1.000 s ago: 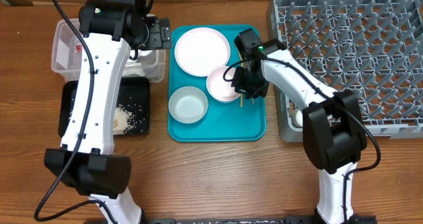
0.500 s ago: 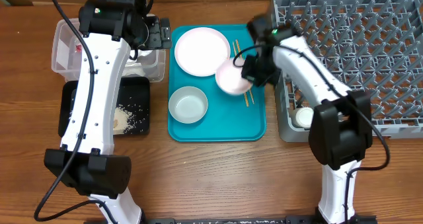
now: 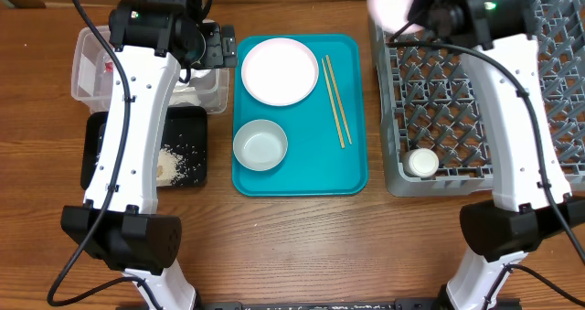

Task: Sort waste into correct bins and load items into the dishwasher
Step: 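Carry the pink bowl with the right gripper and stand it in the rack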

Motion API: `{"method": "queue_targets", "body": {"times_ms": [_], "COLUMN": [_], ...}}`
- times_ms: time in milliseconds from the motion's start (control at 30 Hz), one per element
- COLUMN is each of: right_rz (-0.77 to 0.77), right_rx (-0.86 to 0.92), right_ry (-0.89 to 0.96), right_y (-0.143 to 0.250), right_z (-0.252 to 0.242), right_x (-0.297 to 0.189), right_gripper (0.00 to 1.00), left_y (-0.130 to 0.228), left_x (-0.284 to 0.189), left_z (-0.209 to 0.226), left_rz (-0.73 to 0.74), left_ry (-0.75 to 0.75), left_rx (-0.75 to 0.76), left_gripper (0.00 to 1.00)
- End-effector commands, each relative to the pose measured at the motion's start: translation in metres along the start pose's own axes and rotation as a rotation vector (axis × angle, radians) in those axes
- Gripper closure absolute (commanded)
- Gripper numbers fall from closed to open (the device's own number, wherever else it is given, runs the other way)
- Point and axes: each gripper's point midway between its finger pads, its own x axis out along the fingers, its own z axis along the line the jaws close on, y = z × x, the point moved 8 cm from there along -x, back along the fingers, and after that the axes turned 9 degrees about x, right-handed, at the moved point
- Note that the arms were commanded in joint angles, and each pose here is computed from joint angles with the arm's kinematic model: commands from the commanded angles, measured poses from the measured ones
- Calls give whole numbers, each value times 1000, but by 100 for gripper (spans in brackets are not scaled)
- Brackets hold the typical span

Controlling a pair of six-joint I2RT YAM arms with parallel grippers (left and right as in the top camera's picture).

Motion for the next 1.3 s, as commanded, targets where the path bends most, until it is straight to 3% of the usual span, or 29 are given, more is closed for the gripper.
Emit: {"method": "queue_targets", "body": {"times_ms": [0, 200, 400, 833, 1267], "right_rz": [-214, -201, -220, -129, -154], "right_rx": [-61, -359, -515, -595, -574], "right_ry": [352, 473, 667, 579, 566], "right_y": [-7, 9, 31, 74, 74], "right_z": [-14, 8, 13, 38, 44], "right_x": [37, 98, 138, 166, 167], "right_gripper": [96, 96, 96, 96, 96], "left_y": [-2, -2, -2, -2, -2], "left_x": [-11, -11, -11, -11, -11], "left_z": [1, 1, 1, 1, 1], "left_rz": [-34, -34, -34, -34, -34], "left_ry": [-2, -2, -2, -2, -2], "left_rx": [-19, -19, -19, -19, -19], "left_gripper": [0, 0, 0, 0, 0]}}
